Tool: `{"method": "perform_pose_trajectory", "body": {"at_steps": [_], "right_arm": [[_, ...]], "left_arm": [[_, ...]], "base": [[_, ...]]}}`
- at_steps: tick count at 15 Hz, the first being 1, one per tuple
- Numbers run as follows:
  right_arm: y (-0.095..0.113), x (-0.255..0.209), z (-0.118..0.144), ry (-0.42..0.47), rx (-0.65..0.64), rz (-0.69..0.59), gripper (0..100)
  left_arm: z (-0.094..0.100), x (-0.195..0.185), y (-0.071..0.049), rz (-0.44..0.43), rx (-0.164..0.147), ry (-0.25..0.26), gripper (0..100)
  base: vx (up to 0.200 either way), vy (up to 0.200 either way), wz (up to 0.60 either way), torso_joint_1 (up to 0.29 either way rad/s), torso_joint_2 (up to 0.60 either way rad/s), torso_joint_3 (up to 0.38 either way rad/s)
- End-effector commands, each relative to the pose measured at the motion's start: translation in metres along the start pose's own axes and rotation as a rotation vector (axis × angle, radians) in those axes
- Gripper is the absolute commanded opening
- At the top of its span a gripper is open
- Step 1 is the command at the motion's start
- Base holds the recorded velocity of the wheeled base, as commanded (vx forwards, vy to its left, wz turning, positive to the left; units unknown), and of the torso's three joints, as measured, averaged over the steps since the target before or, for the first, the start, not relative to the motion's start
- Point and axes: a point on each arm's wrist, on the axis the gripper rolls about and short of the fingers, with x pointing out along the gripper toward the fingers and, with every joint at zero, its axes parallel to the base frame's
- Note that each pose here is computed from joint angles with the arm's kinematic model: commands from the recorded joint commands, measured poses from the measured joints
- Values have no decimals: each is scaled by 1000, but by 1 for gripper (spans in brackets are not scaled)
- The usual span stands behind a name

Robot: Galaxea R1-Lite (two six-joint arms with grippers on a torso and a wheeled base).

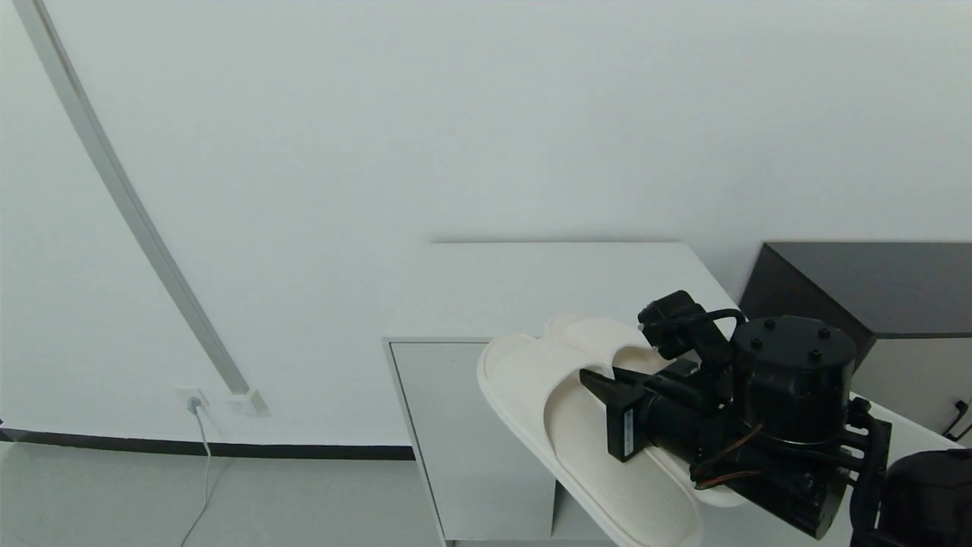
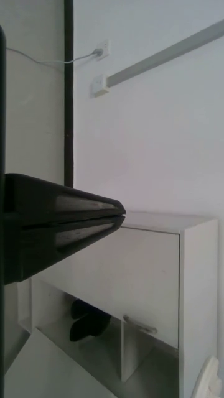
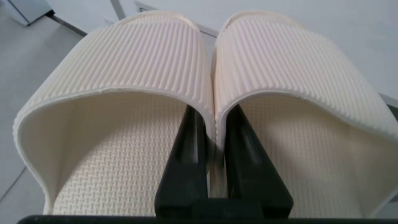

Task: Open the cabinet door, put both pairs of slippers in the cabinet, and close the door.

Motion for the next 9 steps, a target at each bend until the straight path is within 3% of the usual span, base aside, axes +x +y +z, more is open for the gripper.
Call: {"method": "perform_pose_trajectory", "body": {"at_steps": [1,8,9], "right_arm": [[0,0,0,1,0,0,0],[-1,-1,-3,-19,-25,3,0],[-1,-2,-4,-16,-25,3,0]], "left_arm": [[0,0,0,1,-1,0,0],[0,0,0,2,-2,0,0],[0,0,0,2,-4,0,0]], "base": [[0,-200,0,-2,2,17],[0,-200,0,2,1,4],[0,0,0,0,0,0]]}}
